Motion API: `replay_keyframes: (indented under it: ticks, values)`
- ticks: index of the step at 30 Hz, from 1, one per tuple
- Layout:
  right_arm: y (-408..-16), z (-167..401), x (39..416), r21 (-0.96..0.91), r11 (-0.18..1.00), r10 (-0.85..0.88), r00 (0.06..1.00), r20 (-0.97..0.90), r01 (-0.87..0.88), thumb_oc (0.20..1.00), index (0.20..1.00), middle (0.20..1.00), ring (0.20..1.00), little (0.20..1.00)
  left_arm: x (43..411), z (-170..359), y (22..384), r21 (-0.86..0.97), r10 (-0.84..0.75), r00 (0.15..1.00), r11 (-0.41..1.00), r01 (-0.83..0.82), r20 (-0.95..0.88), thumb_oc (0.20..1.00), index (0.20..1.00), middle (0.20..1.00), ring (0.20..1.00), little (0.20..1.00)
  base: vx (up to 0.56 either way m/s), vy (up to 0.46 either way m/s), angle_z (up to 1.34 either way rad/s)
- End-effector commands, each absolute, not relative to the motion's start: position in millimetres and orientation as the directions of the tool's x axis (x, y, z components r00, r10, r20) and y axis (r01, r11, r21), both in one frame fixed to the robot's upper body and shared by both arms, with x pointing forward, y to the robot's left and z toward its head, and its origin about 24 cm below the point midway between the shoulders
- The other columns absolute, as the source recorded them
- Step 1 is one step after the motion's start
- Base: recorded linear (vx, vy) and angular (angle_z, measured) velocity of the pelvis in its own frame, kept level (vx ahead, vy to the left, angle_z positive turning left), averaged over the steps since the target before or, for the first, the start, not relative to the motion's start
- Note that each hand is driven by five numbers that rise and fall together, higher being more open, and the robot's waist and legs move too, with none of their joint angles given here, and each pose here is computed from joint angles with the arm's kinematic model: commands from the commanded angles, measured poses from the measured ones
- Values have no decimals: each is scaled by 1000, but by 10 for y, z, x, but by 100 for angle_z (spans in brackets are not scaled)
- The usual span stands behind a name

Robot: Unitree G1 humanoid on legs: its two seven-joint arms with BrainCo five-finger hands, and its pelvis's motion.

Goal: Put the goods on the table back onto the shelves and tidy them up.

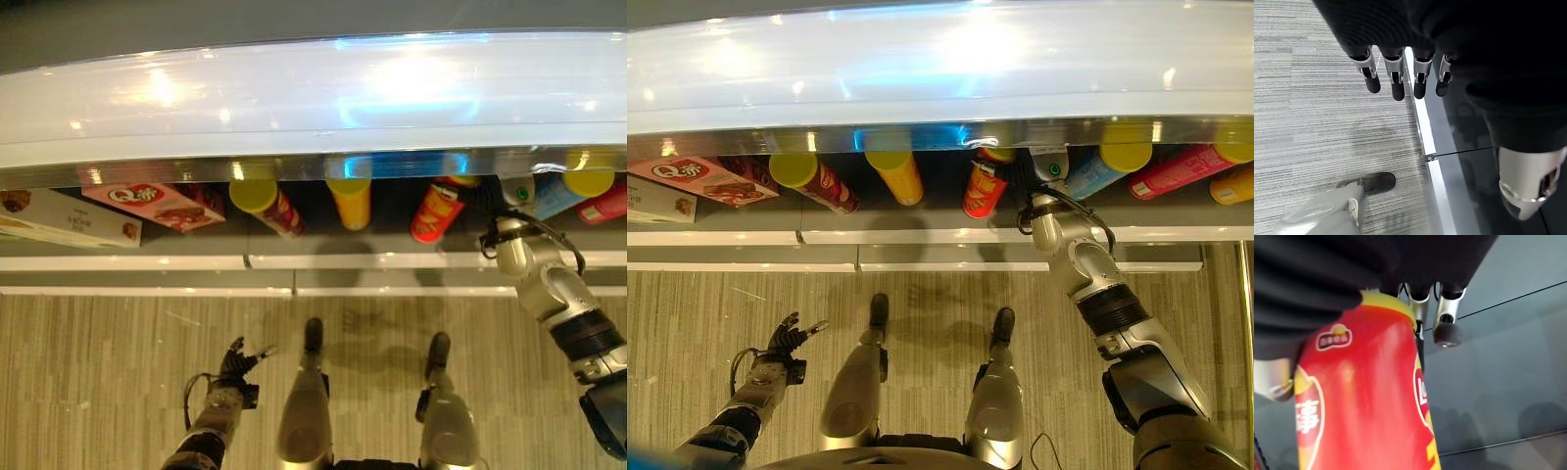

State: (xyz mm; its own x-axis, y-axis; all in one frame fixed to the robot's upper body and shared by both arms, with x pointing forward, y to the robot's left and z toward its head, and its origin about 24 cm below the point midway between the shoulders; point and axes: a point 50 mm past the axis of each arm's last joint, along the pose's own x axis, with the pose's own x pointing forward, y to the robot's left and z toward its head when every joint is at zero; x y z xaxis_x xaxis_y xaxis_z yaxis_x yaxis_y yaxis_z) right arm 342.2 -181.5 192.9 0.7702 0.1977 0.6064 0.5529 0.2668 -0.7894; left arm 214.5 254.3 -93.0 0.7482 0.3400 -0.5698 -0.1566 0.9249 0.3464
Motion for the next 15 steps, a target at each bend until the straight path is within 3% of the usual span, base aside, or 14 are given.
replay_keyframes:
  ticks: [1, 15]
  values:
    - [-1690, 2251, 3421, -721, 294, 247, 679, 691, 627, 200, 200, 200, 200, 200, 2102, -935, 2666, 379, 393, 718, 905, -192, -574, 1000, 1000, 1000, 1000, 1000, 0, 0, 0]
    - [-1702, 2246, 3421, -727, 285, 249, 684, 686, 625, 200, 200, 200, 200, 200, 2116, -926, 2679, 384, 397, 717, 903, -193, -573, 1000, 1000, 1000, 1000, 1000, 0, 0, 0]
